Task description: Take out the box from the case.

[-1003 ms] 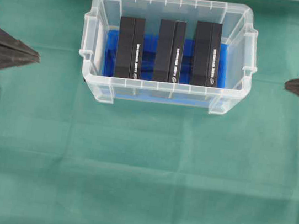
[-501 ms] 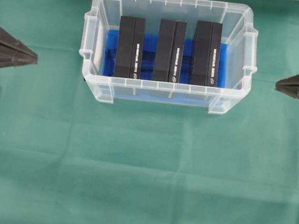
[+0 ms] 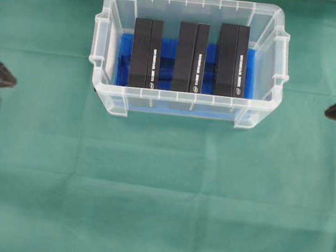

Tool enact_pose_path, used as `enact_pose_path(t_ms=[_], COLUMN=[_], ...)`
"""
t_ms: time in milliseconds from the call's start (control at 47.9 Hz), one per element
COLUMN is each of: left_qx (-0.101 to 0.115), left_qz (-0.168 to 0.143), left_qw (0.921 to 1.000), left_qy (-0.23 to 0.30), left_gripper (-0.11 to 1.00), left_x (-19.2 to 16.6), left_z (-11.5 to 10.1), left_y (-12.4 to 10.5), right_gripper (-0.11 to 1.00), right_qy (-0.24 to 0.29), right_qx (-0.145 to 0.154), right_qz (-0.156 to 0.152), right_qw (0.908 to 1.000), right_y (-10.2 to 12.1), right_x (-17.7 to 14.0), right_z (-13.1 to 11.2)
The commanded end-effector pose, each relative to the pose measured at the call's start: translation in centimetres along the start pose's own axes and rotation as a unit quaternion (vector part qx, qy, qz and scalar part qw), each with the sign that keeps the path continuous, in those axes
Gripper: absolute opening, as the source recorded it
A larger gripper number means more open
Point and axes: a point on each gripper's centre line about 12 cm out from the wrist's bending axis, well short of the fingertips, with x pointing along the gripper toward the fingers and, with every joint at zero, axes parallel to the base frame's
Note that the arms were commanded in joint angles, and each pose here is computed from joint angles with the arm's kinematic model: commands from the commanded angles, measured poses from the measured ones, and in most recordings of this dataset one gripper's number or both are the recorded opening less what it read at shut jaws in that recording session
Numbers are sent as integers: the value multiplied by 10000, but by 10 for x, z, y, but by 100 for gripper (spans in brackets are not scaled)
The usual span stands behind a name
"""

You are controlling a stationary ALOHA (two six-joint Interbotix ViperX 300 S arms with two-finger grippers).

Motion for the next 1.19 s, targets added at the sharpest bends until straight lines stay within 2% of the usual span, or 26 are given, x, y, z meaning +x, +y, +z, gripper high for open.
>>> enact_pose_path(t_ms=[0, 104, 313, 376, 501, 564, 627, 689, 752, 794, 815, 898, 982, 1003, 1065, 1170], left_qx=[-130, -339, -694, -729, -760, -823, -998, -1358, -1993, -2451, -2675, -3536, -4178, -4378, -4707, -5109], left_qz=[114, 236, 510, 573, 633, 647, 698, 808, 987, 1122, 1180, 1391, 1508, 1550, 1594, 1732], left_qw=[9994, 9972, 9876, 9850, 9826, 9816, 9794, 9741, 9623, 9506, 9444, 9143, 8860, 8759, 8587, 8330], left_qy=[286, 616, 1311, 1457, 1572, 1599, 1610, 1619, 1568, 1537, 1507, 1405, 1333, 1308, 1252, 1232], left_gripper=[2, 2, 2, 2, 2, 2, 2, 2, 2, 2, 2, 2, 2, 2, 2, 2], left_x=[-9, -17, -16, -12, -5, -4, -3, -2, -1, 0, 0, 0, 0, 0, 0, 3], left_z=[2, -1, -7, -8, -6, -6, -6, -6, -5, -4, -4, -4, -4, -5, -4, -2], left_y=[0, 1, 2, 2, 2, 2, 2, 5, 9, 12, 14, 17, 17, 18, 17, 17], right_gripper=[0, 0, 0, 0, 0, 0, 0, 0, 0, 0, 0, 0, 0, 0, 0, 0], right_qy=[417, 1002, 1982, 2054, 1922, 1860, 1852, 1792, 1733, 1683, 1649, 1578, 1529, 1518, 1507, 1516], right_qx=[28, 71, 672, 845, 1002, 1192, 1519, 1955, 2408, 2716, 2947, 3436, 3877, 3973, 4252, 4831], right_qz=[-140, -292, -681, -745, -735, -770, -885, -1040, -1199, -1286, -1344, -1451, -1545, -1566, -1648, -1886], right_qw=[9990, 9945, 9755, 9722, 9735, 9723, 9669, 9586, 9474, 9388, 9316, 9143, 8958, 8914, 8771, 8415], right_y=[-2, -3, -4, -3, -2, -2, -3, -5, -6, -7, -7, -7, -7, -7, -7, -8], right_x=[-7, -10, -9, -6, -3, -2, 0, 1, 2, 3, 3, 4, 5, 5, 5, 5], right_z=[1, -2, -4, -3, 1, 3, 3, 4, 5, 6, 6, 7, 7, 6, 7, 5])
